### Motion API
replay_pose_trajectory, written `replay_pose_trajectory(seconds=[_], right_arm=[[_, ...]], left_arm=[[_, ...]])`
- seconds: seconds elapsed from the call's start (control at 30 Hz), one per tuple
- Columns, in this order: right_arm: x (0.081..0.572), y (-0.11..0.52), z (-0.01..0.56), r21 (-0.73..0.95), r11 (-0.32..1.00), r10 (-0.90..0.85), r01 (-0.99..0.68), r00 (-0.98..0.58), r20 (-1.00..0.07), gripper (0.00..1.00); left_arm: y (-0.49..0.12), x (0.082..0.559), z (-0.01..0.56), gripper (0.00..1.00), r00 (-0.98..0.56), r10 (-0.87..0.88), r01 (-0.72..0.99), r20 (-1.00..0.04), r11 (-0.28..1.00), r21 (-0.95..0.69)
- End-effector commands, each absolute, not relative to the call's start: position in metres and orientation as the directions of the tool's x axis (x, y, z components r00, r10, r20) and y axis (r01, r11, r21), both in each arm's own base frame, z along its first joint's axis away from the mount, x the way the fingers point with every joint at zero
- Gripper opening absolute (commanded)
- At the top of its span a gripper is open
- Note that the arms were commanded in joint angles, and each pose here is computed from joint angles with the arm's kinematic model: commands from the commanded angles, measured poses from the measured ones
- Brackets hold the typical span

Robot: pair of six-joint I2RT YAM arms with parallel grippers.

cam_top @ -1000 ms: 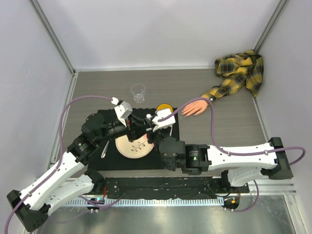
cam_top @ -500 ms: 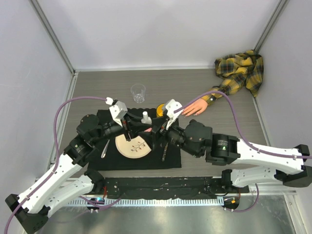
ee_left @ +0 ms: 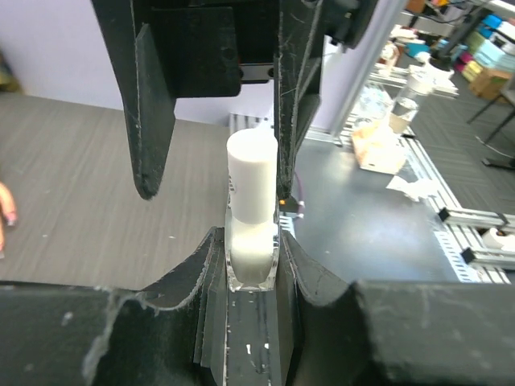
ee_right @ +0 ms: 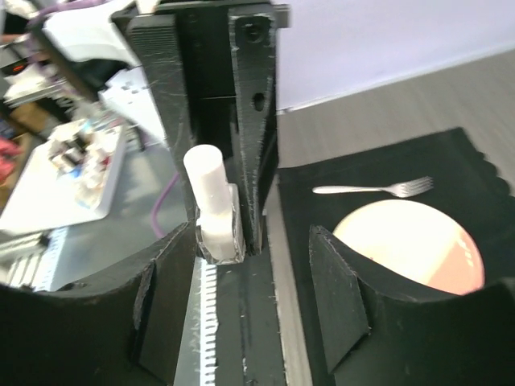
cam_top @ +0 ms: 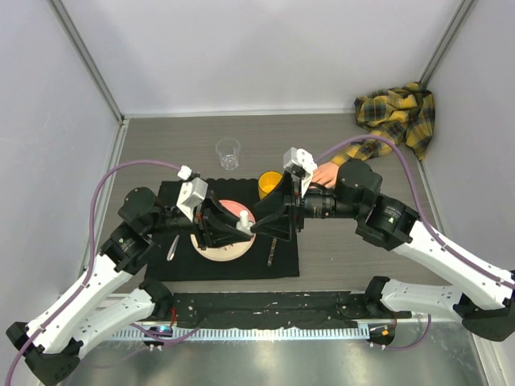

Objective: Paint the nails

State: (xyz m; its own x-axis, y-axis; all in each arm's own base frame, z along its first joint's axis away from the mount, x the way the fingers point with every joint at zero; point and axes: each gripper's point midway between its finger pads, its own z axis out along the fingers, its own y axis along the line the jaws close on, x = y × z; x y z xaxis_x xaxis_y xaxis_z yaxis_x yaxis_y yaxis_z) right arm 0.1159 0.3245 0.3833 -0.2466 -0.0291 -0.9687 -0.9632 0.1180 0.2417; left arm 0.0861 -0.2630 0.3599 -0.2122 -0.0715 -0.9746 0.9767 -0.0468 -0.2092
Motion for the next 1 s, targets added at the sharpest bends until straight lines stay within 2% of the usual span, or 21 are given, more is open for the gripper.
replay_pose_trajectory(seconds=[0.0,0.13,0.33,0.5,0.7,0.73,0.93,0.97], right_arm=[[0.086,0.329,0.412,0.240,-0.118,0.009,-0.964,-0.242,-0.970,0.61],[0.089,0.334,0.426,0.227,-0.140,0.052,-0.964,-0.236,-0.970,0.58],[0.087,0.341,0.431,0.237,-0.188,0.049,-0.953,-0.250,-0.967,0.45],[0.083,0.343,0.437,0.226,-0.229,0.071,-0.947,-0.248,-0.966,0.41],[0.083,0.346,0.431,0.242,-0.245,0.049,-0.939,-0.261,-0.964,0.27],[0.082,0.346,0.429,0.246,-0.248,0.042,-0.937,-0.265,-0.963,0.22],[0.086,0.343,0.410,0.246,-0.200,0.019,-0.948,-0.255,-0.967,0.10],[0.089,0.343,0.404,0.248,-0.179,0.013,-0.952,-0.254,-0.967,0.01]], left_arm=[[-0.257,0.064,0.387,0.00,-0.166,-0.115,0.977,-0.979,-0.151,-0.148],[-0.258,0.063,0.386,0.00,-0.175,-0.108,0.973,-0.979,-0.168,-0.155],[-0.259,0.063,0.386,0.00,-0.183,-0.105,0.971,-0.978,-0.178,-0.162],[-0.259,0.063,0.386,0.00,-0.184,-0.103,0.970,-0.978,-0.179,-0.163],[-0.260,0.065,0.389,0.00,-0.179,-0.112,0.973,-0.977,-0.165,-0.160],[-0.260,0.070,0.392,0.00,-0.172,-0.125,0.979,-0.977,-0.135,-0.155],[-0.256,0.104,0.402,0.00,-0.148,-0.160,0.982,-0.976,0.089,-0.164],[-0.254,0.120,0.405,0.00,-0.140,-0.182,0.969,-0.973,0.176,-0.172]])
